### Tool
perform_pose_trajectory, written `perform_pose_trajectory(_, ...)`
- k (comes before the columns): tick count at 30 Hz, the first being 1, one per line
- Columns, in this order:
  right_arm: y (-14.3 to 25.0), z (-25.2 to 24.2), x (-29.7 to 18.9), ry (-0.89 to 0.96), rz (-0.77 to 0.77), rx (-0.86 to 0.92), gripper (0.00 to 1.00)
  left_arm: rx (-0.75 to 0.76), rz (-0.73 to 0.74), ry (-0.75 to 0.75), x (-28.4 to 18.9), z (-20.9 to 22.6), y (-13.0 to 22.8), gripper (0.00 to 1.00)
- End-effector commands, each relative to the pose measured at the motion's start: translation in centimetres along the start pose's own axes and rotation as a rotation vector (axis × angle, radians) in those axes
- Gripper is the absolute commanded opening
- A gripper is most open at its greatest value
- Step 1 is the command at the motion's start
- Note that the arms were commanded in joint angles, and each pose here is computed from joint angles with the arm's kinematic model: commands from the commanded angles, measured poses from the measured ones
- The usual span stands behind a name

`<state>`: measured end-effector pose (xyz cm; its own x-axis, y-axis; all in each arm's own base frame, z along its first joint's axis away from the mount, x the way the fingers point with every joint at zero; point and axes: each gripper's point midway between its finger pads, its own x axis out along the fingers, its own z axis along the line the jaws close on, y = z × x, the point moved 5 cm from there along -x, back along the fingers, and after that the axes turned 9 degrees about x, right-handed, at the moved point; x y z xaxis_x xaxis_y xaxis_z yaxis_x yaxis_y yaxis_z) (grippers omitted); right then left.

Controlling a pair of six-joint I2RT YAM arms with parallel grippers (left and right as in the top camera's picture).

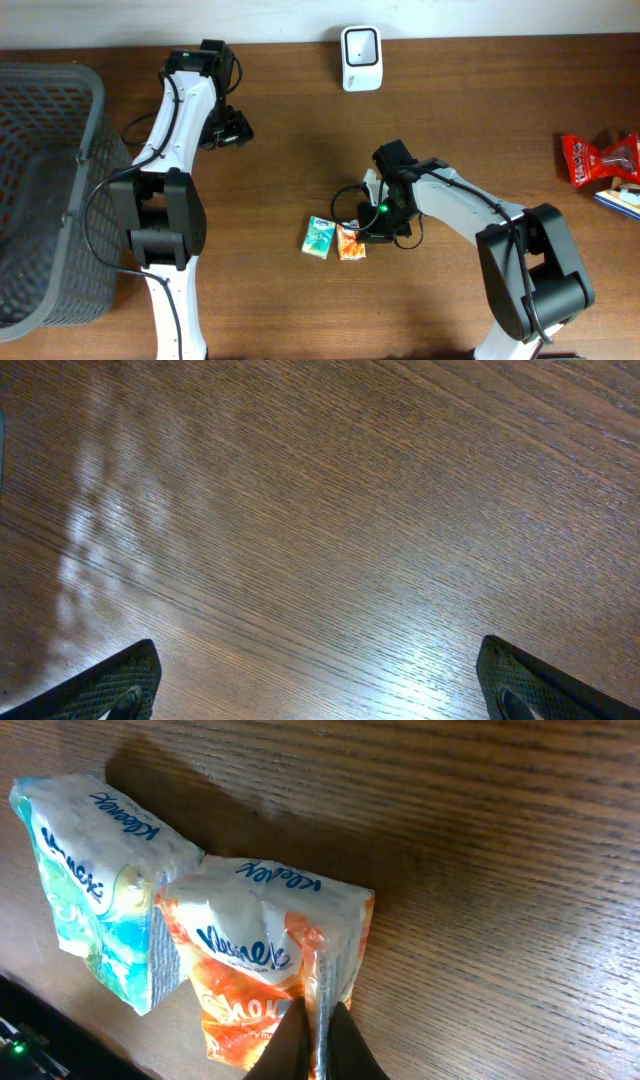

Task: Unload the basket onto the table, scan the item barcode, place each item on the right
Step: 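Grasp orange Kleenex tissue pack with right gripper, then hold orange tissue pack in front of scanner with right gripper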

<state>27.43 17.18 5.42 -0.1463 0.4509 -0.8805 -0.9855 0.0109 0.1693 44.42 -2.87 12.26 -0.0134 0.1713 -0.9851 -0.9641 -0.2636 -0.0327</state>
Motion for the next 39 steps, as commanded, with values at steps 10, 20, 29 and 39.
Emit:
perform_pose_trajectory(10, -1.4, 0.7, -4.3, -0.346, 0.025, -0.067, 0.04, -0.009, 0.002, -0.013, 0.2, 0.2, 0.0, 0.99)
perform_pose_trajectory(20, -2.0, -0.1, -4.7, -0.346, -0.006, -0.074, 0.04, -0.01, 0.002, -0.013, 0.2, 0.2, 0.0, 0.99)
perform_pose_trajectory(29, -2.5, 0.9, -6.8, -0.533, -0.013, -0.081, 0.04, -0.009, 0.002, -0.013, 0.2, 0.2, 0.0, 0.99)
perform_pose_trajectory(39, -2.4, 2.8, -11.3, -0.946, -0.128, -0.36, 0.04, 0.005, 0.0, -0.012, 0.1, -0.4, 0.2, 0.99)
